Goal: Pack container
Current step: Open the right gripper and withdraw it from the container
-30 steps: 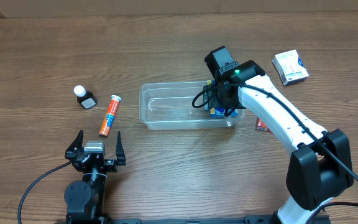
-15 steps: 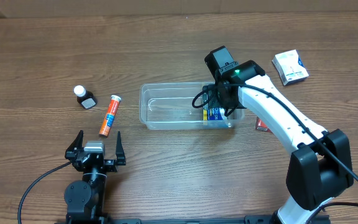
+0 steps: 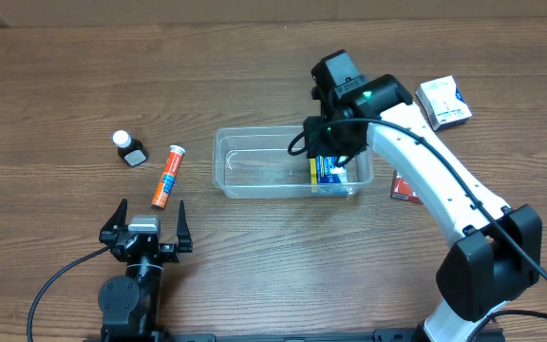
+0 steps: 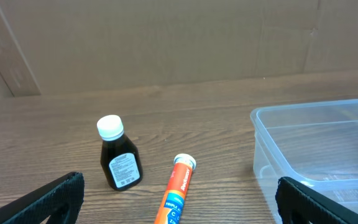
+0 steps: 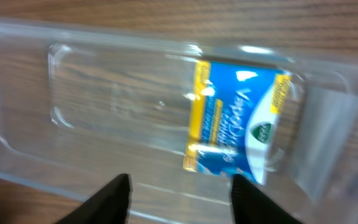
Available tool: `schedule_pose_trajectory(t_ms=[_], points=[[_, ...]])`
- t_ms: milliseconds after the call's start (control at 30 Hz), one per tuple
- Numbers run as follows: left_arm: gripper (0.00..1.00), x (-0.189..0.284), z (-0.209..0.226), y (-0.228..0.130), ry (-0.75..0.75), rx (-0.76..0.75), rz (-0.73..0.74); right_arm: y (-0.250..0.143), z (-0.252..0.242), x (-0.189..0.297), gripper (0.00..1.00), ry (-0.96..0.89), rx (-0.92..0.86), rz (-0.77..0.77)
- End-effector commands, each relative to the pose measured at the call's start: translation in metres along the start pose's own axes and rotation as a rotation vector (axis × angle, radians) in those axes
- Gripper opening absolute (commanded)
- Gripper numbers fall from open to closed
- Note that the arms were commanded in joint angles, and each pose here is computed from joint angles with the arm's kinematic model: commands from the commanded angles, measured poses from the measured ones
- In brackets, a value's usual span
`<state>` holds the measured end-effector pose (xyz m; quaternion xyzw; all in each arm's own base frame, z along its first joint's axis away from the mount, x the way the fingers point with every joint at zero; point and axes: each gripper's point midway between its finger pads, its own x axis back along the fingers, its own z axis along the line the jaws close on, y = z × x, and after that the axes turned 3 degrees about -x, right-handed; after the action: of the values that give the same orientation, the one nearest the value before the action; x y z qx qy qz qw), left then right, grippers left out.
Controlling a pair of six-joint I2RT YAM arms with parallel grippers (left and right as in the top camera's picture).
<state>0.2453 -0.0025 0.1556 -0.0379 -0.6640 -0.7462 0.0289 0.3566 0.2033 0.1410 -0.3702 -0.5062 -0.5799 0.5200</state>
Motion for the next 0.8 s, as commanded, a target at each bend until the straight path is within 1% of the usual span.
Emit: schedule_pose_trajectory(t_ms=[0, 100, 200, 300, 333, 367, 467, 767], points=[[1.00, 0.000, 0.000, 0.000, -0.004, -0.016, -0.007, -0.008, 0.028, -0.006, 0.51, 0.052, 0.061, 0.009], [1.00, 0.000, 0.000, 0.000, -0.004, -0.016, -0.008, -0.008, 0.041, -0.012, 0.51, 0.067, 0.088, -0.007], [1.00, 0.000, 0.000, 0.000, -0.004, -0.016, -0.008, -0.006, 0.042, -0.019, 0.50, 0.073, 0.089, -0.020], [1.00, 0.000, 0.000, 0.000, -0.004, -0.016, -0.008, -0.010, 0.039, -0.032, 0.43, 0.072, 0.072, -0.016], [1.00, 0.000, 0.000, 0.000, -0.004, -0.016, -0.008, -0.012, 0.037, -0.037, 0.38, 0.071, 0.069, -0.015], [1.00, 0.000, 0.000, 0.000, -0.004, -0.016, -0.007, -0.015, 0.035, -0.043, 0.36, 0.071, 0.069, -0.012], [1.00, 0.000, 0.000, 0.000, -0.004, -0.016, -0.007, -0.021, 0.031, -0.055, 0.32, 0.067, 0.068, -0.001], [1.00, 0.000, 0.000, 0.000, -0.004, -0.016, -0.008, -0.029, 0.020, -0.083, 0.31, 0.056, 0.069, -0.014]])
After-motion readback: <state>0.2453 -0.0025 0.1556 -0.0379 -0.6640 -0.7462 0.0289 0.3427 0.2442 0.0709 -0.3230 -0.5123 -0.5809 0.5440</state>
